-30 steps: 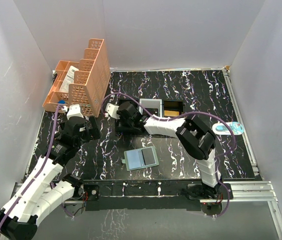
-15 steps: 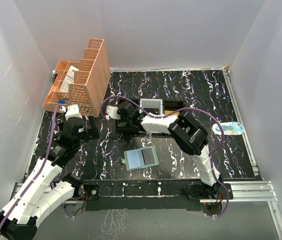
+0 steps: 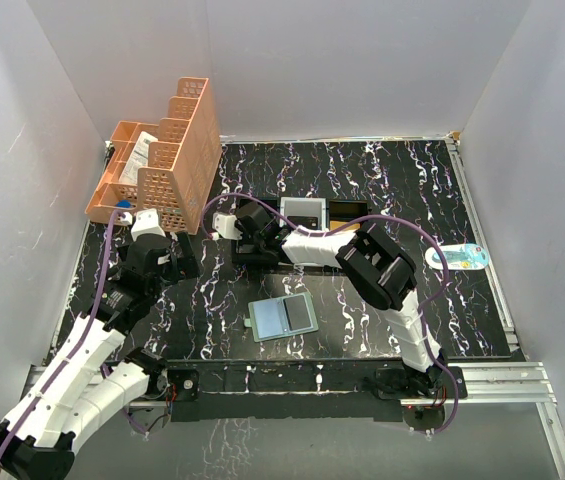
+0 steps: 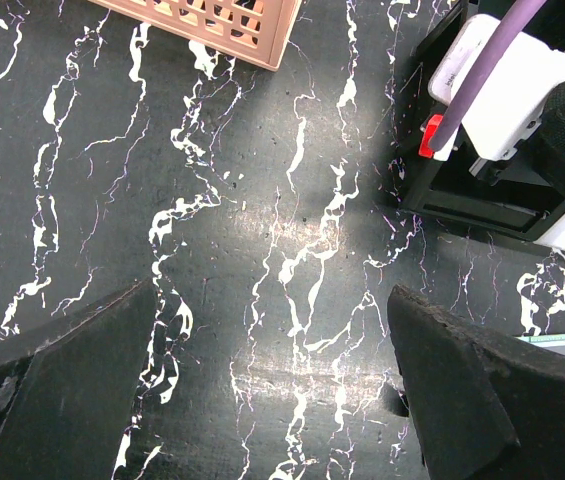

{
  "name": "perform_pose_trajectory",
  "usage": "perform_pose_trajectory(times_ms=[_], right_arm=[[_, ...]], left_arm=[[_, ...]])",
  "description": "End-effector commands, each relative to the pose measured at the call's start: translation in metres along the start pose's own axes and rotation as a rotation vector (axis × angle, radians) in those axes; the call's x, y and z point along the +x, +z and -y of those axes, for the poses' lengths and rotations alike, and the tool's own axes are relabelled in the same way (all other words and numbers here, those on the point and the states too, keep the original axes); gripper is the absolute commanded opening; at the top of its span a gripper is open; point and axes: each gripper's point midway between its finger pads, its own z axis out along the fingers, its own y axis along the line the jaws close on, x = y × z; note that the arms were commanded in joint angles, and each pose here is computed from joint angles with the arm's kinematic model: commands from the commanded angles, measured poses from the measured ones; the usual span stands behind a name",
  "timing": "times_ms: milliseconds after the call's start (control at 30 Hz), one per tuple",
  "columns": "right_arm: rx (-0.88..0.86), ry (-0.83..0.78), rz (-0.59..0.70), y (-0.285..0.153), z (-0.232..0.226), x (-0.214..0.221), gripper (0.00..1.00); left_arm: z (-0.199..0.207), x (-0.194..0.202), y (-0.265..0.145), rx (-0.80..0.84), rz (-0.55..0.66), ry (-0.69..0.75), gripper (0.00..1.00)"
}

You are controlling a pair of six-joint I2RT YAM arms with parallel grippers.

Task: Take the credit cards out of the card holder

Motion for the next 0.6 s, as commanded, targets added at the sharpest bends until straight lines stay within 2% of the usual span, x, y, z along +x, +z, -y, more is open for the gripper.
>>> perform_pose_trajectory(times_ms=[0, 267, 333, 367, 567], right_arm=[[0.051, 0.022, 0.044, 0.0034, 0.0139, -0.0105, 0.13], [0.047, 0.025, 0.047, 0.0018, 0.0137, -0.0082, 0.25], [0.041, 0.034, 0.056, 0.0004, 0.0137, -0.0099, 0.36], [0.033, 0.037, 0.062, -0.0006, 0.0132, -0.0113, 0.39], [0.030, 0.083, 0.082, -0.0028, 0.0170, -0.0140, 0.43]], left_arm=[[-0.0037, -0.0050, -0.0031, -0.017, 0.012, -0.004, 0.99], [-0.0022, -0.0042, -0.0023, -0.011, 0.006, 0.001, 0.99], [-0.0019, -0.0038, -0.0017, -0.011, 0.004, 0.002, 0.99], [-0.0016, -0.0038, -0.0017, -0.010, 0.003, 0.003, 0.99], [-0.0006, -0.0027, -0.0009, -0.005, -0.001, 0.005, 0.99]])
